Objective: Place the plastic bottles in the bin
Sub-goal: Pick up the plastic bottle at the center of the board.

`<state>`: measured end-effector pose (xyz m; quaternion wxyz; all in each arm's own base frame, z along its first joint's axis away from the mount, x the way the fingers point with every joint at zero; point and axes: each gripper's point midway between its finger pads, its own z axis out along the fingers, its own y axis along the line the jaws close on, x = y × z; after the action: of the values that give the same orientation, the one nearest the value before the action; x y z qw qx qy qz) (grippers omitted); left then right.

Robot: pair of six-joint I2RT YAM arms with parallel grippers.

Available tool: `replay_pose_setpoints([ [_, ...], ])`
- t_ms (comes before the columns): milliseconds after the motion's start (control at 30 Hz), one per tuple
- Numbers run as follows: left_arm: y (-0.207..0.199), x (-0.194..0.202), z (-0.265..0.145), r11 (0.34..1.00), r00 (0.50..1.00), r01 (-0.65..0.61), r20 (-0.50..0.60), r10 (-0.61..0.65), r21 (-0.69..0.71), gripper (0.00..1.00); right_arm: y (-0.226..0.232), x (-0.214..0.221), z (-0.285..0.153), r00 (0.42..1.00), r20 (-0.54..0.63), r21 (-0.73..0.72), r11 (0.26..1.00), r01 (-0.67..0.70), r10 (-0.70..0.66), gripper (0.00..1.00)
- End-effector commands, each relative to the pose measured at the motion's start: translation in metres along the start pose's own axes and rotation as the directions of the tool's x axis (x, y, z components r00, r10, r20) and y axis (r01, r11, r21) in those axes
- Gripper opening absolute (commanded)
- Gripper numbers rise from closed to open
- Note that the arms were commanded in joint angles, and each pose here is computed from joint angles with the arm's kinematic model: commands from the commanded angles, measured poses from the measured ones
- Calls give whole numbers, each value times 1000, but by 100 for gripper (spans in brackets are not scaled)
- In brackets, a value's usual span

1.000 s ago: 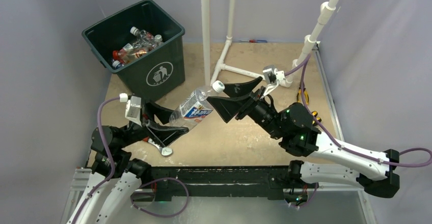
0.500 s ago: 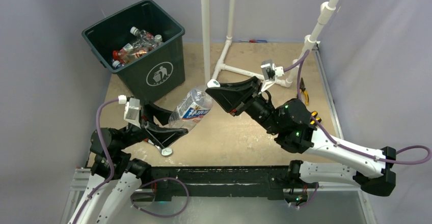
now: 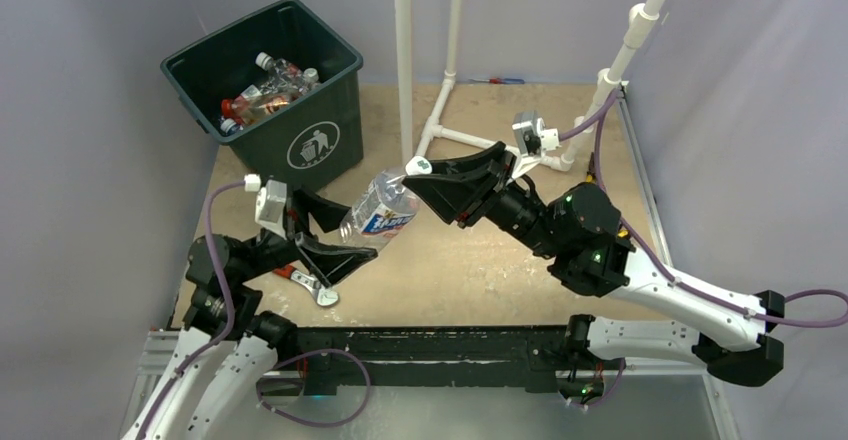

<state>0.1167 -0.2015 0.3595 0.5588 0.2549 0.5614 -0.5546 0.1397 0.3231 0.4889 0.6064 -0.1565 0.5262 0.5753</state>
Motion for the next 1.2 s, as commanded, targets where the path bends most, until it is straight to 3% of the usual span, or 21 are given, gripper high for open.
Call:
replay_pose_setpoints([
  [0, 7, -25, 11, 999, 998, -22, 63, 24, -29, 94, 21, -1, 1, 995, -74, -93, 994, 56, -63, 0],
  [100, 1, -32, 17, 999, 998, -38, 60, 37, 18, 99, 19, 3, 3, 990, -118, -78, 994, 74, -83, 0],
  [400, -2, -51, 34, 993, 995, -72, 73, 65, 92, 99, 18, 21, 19, 973, -218, -64, 996, 58, -71, 0],
  [533, -3, -53, 37, 991, 995, -80, 75, 72, 108, 91, 16, 32, 26, 963, -262, -51, 998, 48, -60, 0],
  [600, -3, -51, 38, 989, 995, -75, 69, 67, 124, 78, 14, 38, 31, 958, -281, -43, 998, 43, -53, 0],
  [767, -8, -48, 37, 985, 996, -73, 71, 62, 157, 27, 2, 53, 43, 947, -320, 7, 999, 37, -33, 0],
  [800, -8, -48, 36, 985, 995, -74, 75, 63, 158, 19, 2, 53, 43, 948, -316, 6, 999, 37, -33, 3],
  [900, -10, -50, 33, 985, 993, -82, 97, 68, 150, 1, 5, 45, 40, 956, -291, -8, 999, 41, -41, 45],
  [1033, -9, -62, 31, 990, 986, -85, 153, 68, 108, 0, 10, 29, 29, 968, -244, -26, 998, 51, -55, 95],
  [1167, 2, -78, 31, 998, 971, -52, 236, 44, 26, 1, -3, 25, -3, 983, -168, -4, 997, 75, -75, 99],
])
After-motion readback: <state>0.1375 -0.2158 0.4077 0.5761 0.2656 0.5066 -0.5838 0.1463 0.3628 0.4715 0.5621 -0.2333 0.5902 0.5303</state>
